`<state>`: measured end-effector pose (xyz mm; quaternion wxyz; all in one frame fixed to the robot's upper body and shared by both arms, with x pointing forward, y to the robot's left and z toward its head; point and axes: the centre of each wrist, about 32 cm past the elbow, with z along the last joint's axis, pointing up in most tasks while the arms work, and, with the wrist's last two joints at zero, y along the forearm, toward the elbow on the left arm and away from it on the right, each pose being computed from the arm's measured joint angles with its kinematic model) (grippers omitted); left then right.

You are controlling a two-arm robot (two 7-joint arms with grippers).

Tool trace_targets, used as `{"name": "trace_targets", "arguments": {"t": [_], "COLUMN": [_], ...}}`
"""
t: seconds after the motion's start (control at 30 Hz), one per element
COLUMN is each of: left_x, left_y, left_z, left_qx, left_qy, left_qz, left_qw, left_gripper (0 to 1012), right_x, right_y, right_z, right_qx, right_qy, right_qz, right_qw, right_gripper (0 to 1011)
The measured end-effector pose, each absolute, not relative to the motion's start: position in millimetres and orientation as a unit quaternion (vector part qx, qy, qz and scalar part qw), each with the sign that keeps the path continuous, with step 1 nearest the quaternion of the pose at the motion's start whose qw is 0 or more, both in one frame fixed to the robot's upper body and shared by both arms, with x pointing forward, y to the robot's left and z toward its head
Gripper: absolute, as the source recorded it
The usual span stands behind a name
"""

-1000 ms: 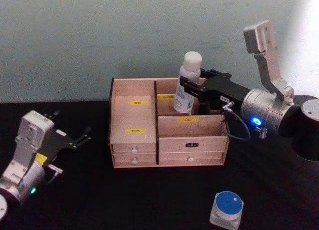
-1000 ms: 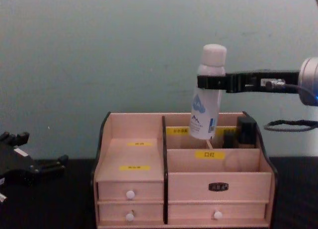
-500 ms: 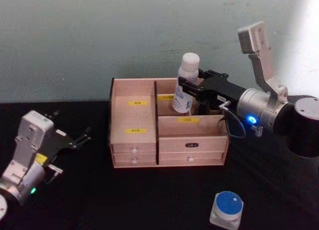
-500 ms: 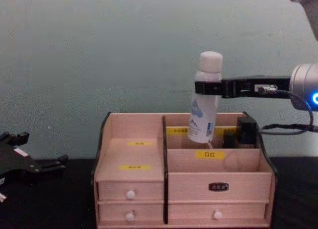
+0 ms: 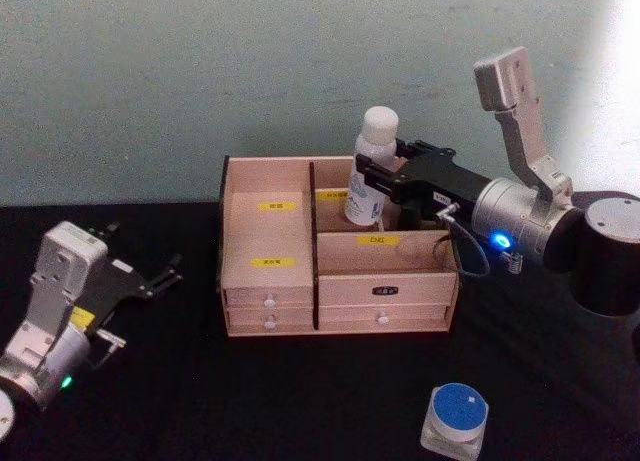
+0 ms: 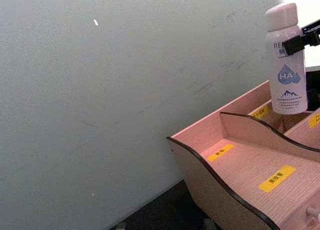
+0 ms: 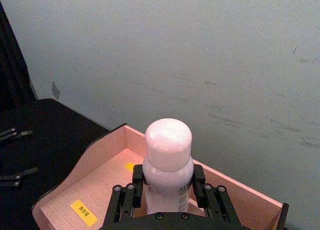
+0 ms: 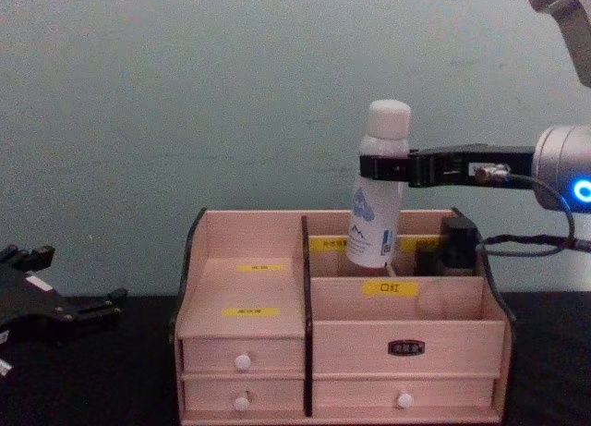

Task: Pick up the facial cleanser and watermelon frost from the table and place them into the tiered storage box.

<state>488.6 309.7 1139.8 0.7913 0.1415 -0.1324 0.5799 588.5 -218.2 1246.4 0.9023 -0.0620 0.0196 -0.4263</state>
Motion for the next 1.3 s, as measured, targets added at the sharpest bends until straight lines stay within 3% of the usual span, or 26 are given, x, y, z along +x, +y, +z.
{"name": "trace_targets", "arguments": {"t": [1.3], "left_x": [488.6], "left_y": [309.7], "left_z": [1139.8], "left_qx": [0.141], "left_qy": [-0.132], "left_qz": [0.58], "left_qw": [0.791], "left_gripper": [1001], "right_x": [593.2], "right_y": [-213.7], "right_z": [1223.7], "right_qx": [-0.078], "right_qy": [0.029], "right_qz": [-0.422], "right_qw": [0.903], "right_gripper": [593]}}
